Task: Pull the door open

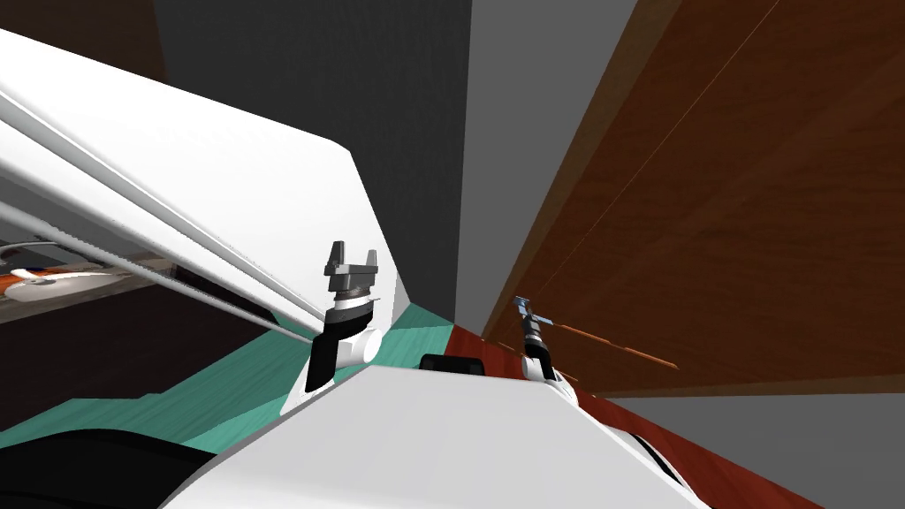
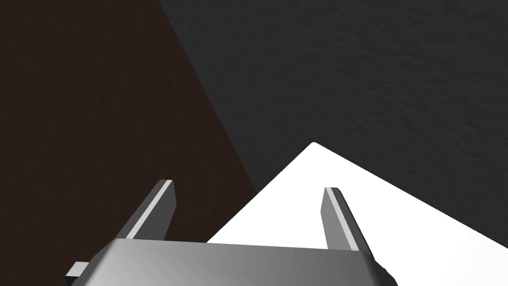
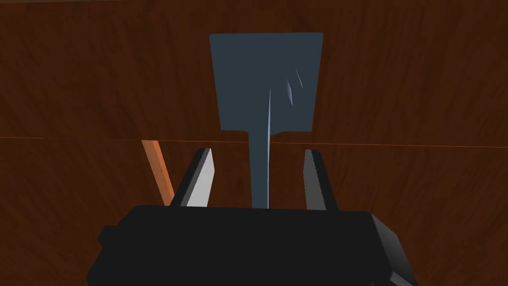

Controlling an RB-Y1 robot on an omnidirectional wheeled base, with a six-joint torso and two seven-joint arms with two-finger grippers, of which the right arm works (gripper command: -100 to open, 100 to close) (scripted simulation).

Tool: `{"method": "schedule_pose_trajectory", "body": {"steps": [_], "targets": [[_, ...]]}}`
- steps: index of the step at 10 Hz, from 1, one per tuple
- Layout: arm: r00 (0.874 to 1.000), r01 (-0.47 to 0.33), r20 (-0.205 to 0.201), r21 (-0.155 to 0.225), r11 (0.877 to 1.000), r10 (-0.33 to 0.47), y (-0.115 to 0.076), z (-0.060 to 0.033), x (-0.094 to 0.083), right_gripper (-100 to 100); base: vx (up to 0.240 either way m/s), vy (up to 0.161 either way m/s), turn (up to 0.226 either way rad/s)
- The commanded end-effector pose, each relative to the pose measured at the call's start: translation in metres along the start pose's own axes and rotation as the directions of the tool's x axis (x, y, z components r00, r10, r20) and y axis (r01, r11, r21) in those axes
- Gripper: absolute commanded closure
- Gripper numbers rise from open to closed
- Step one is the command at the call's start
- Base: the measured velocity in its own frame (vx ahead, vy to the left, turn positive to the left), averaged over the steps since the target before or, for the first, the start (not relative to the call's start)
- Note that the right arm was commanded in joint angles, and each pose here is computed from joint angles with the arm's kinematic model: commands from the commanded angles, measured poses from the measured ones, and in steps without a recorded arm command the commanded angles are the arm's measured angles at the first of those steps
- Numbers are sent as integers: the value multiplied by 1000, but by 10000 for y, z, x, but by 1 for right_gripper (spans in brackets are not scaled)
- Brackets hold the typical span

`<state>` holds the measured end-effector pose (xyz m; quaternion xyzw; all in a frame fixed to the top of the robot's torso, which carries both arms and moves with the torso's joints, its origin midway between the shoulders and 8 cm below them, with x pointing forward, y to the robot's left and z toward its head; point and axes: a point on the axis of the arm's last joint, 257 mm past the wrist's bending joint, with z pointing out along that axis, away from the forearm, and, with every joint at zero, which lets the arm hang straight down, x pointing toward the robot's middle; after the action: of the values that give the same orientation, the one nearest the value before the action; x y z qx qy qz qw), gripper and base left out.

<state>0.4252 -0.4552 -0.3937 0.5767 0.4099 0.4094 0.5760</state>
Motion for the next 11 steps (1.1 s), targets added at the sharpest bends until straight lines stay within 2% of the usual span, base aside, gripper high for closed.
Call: {"method": "schedule_pose_trajectory", "body": {"steps": [1, 5, 6, 11], "targets": [[1000, 1, 0, 2, 1000, -1, -5, -2, 4, 100, -30, 9, -10], [1000, 1, 0, 2, 1000, -1, -5, -2, 4, 100, -11, 3, 2], [1000, 2, -15, 2, 1000, -2, -8, -15, 14, 100, -88, -23, 87], [997, 2, -72, -2, 1000, -2, 8, -58, 58, 100, -206, -31, 109]]}}
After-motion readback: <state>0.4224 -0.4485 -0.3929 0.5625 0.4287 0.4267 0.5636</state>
